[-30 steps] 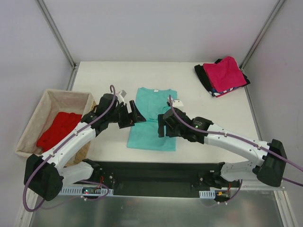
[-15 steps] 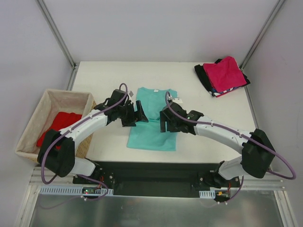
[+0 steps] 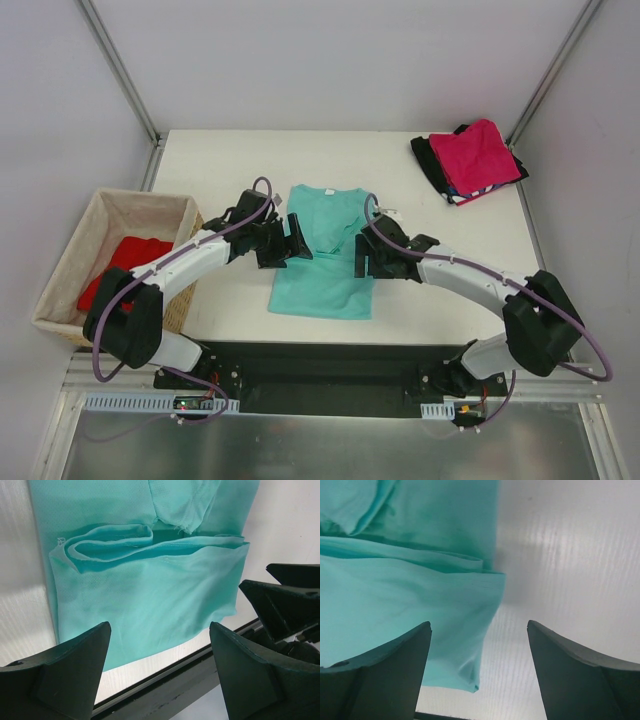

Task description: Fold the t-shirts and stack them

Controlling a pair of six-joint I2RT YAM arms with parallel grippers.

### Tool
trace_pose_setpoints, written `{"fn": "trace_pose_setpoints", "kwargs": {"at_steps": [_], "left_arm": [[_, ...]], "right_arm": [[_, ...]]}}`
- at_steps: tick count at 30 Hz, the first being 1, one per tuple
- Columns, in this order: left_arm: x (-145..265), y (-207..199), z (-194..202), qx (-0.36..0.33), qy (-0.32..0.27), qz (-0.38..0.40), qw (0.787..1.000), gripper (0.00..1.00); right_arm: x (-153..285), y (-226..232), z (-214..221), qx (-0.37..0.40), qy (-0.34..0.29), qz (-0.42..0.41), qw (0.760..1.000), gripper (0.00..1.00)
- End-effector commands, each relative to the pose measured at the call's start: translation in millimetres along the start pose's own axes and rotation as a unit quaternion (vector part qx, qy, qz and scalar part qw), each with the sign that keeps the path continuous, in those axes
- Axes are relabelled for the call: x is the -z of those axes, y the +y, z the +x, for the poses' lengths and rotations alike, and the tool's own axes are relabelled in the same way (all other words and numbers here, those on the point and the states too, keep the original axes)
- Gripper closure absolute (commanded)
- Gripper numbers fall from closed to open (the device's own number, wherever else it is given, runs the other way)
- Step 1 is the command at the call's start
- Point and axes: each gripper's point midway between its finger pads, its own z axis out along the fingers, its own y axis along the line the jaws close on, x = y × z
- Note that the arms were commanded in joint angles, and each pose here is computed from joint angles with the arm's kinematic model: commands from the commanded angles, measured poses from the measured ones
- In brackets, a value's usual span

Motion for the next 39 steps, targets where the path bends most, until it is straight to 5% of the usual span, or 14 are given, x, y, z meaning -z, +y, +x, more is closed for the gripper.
{"fn": "trace_pose_setpoints", "kwargs": {"at_steps": [1,9,19,39], "left_arm": [[-0.4,-9.0,-14.1,-0.02,-0.023,0.003,1.0,0.2],[-4.3,-6.9,-15.5,-0.013,-0.021,-0.002,1.0,0.2],[-5.7,-2.2,-13.5,-0.012,-0.02,-0.009,1.0,0.2],[-6.8,-1.9,-13.3,-0.012,-0.018,-0.01,1.0,0.2]], "right_arm": [[-0.7,-9.2,-11.9,-0.016,-0.02,-0.013,1.0,0.19],[-7.8,-15.8,-16.2,-0.028,-0.021,-0.011,0.999,0.23],[-21.6,-19.0,-8.0,-0.043,-0.007,-0.011,0.999,0.48],[-47.7,-29.3,-2.9,-0.091,0.0,-0.043,0.995,0.67]]}}
